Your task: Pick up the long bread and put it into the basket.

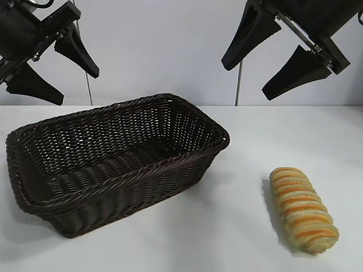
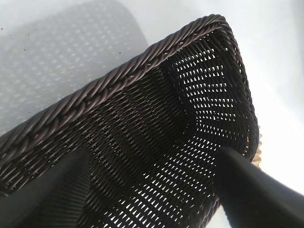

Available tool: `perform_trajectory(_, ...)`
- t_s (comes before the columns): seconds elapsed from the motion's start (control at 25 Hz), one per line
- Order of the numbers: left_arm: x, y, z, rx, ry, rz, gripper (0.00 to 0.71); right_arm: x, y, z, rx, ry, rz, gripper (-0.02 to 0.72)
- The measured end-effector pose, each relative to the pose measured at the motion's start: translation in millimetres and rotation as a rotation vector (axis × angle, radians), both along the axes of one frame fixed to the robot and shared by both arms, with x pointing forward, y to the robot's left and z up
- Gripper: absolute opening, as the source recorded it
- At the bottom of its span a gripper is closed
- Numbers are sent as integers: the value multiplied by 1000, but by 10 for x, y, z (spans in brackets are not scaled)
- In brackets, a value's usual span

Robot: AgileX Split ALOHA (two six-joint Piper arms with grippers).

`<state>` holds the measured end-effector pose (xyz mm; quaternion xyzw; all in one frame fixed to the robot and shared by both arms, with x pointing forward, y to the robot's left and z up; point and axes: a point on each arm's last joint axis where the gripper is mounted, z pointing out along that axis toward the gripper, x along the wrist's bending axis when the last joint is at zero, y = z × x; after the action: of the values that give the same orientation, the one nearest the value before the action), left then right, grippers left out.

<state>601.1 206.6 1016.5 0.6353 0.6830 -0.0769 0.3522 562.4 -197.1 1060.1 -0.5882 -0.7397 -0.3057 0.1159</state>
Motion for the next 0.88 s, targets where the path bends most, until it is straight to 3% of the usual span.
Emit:
perform_trajectory(0.2,36,6,64,-5,-27,11,533,0,0,0,0,0,0,535)
perform_trajectory(0.4,4,85,489,-61,-25,-49,533,0,0,0,0,0,0,535)
perform_trajectory(0.68,-318,476,1220,-63,-146,-24,533,1,-1,0,-1,-2,1,535)
perform_trajectory(0.88,-606,841,1387,69,-109,19,533,1,-1,0,-1,-2,2,535)
